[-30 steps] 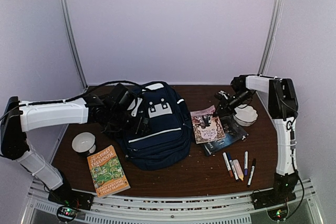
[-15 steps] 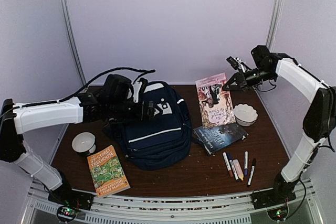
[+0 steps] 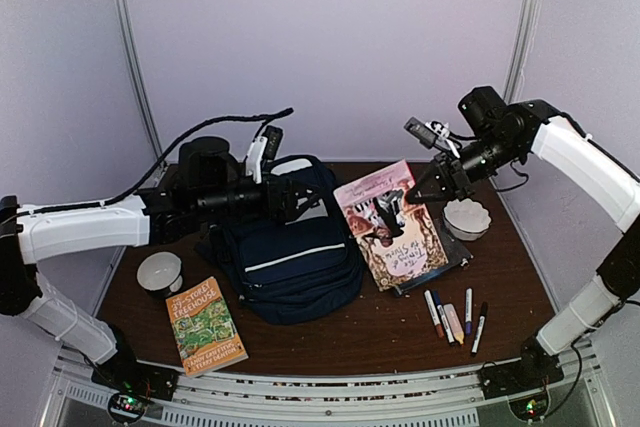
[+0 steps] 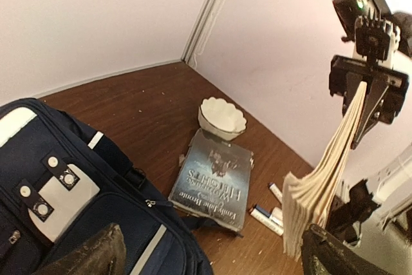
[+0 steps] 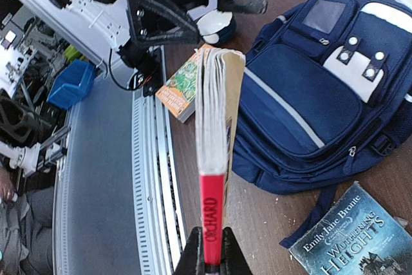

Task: Pack the student bag

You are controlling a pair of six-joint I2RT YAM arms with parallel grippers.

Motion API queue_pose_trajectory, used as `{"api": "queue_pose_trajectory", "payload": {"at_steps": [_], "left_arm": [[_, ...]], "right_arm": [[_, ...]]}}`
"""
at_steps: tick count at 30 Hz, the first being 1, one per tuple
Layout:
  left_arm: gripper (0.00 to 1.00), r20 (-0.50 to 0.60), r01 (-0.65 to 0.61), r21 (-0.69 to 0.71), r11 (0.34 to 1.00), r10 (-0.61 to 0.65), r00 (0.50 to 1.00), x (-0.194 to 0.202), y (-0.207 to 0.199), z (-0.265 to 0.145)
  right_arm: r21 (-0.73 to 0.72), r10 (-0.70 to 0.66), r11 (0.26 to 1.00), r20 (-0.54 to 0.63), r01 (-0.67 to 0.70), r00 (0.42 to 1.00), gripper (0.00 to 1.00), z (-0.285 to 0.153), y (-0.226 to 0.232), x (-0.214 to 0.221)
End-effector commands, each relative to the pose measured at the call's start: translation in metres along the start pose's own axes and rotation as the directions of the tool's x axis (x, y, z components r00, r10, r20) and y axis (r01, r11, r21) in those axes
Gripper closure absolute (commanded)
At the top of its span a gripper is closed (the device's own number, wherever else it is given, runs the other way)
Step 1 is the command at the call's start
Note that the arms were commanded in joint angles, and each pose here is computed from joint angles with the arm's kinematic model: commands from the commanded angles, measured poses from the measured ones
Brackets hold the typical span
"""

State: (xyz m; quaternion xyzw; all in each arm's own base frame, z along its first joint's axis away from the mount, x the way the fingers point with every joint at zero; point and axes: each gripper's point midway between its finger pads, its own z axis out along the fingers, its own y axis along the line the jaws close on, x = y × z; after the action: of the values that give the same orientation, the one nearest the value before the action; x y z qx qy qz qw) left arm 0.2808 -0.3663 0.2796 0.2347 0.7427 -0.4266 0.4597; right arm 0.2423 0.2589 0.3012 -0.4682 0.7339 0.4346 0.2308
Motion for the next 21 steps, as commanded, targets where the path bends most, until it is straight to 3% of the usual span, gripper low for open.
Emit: {"api": "queue_pose_trajectory", "payload": {"at_steps": [1,4,8,15,21], "left_arm": [[0.02,-0.047,-0.280,0.095,0.955,0.285,0.957,-0.011,-0.027,-0.013],[0.02,-0.103,-0.342,0.190,0.920,0.365,0.925,0.006,-0.036,-0.012],[0.02,-0.136,-0.327,0.355,0.876,0.394,0.909,0.023,-0.060,-0.010],[0.03,-0.189,-0.277,0.459,0.844,0.397,0.898,0.048,-0.080,-0.004],[0.18,-0.233,-0.220,0.478,0.850,0.365,0.901,0.067,-0.079,-0.009]], "right_arm": [[-0.090,-0.106,0.992,-0.144,0.094,0.984,1.00,0.022,0.018,0.029],[-0.127,-0.156,0.983,-0.205,0.132,0.966,1.00,0.034,0.024,0.036],[-0.142,-0.208,0.974,-0.235,0.179,0.949,1.00,0.047,0.030,0.032],[-0.189,-0.233,0.963,-0.235,0.191,0.944,1.00,0.058,0.041,0.016],[-0.190,-0.227,0.964,-0.228,0.186,0.947,1.00,0.060,0.040,0.012]]}}
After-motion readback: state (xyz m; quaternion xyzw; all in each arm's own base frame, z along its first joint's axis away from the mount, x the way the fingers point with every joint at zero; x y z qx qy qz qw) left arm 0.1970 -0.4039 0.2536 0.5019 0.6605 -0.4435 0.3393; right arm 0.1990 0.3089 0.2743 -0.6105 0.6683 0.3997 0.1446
